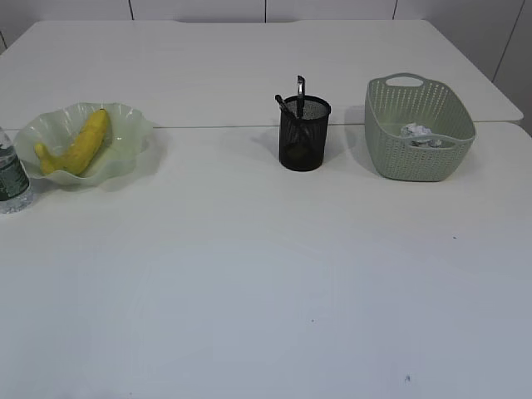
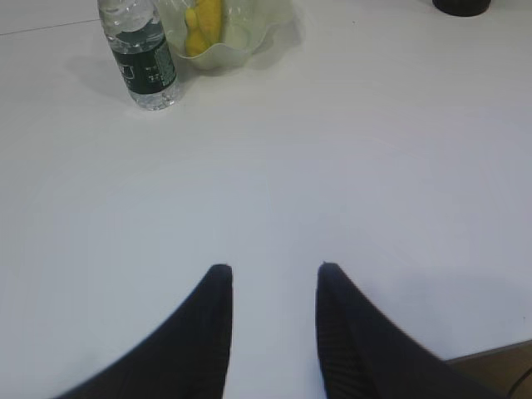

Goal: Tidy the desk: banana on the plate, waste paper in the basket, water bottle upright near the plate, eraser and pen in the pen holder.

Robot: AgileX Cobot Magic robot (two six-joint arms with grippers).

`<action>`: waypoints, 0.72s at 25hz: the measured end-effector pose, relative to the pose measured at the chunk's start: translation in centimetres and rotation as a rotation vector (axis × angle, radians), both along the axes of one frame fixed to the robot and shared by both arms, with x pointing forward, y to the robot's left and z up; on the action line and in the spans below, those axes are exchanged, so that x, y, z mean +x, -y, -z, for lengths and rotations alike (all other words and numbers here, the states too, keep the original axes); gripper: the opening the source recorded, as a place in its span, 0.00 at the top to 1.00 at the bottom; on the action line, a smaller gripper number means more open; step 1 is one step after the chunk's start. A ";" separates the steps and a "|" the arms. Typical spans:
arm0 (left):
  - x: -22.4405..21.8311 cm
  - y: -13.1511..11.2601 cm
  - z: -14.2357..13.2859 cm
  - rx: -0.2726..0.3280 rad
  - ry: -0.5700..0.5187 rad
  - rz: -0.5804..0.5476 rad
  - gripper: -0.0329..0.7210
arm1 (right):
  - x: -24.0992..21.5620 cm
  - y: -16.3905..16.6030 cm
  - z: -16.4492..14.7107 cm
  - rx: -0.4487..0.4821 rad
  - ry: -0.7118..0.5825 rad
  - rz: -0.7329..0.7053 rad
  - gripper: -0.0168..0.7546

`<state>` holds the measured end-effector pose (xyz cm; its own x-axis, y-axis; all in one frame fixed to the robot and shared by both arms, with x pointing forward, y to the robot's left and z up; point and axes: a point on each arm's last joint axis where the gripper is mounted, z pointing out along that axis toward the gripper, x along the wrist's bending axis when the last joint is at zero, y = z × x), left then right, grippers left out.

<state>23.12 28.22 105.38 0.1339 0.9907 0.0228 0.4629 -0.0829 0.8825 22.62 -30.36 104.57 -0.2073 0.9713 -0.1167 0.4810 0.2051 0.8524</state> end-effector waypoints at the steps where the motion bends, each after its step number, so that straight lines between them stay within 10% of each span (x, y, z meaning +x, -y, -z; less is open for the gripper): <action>1: 0.0 0.0 0.0 -0.001 0.000 0.000 0.65 | 0.0 0.0 0.0 0.000 0.000 0.028 0.68; 18: 0.2 0.1 0.0 -0.002 0.000 -0.092 0.65 | 0.0 -0.2 0.0 0.000 0.000 0.190 0.68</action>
<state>23.29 28.13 105.39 0.0427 0.9989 0.0210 0.4682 -0.0386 0.8828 22.58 -30.11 104.57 -0.0198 0.9930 -0.1167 0.5111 0.1103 0.8524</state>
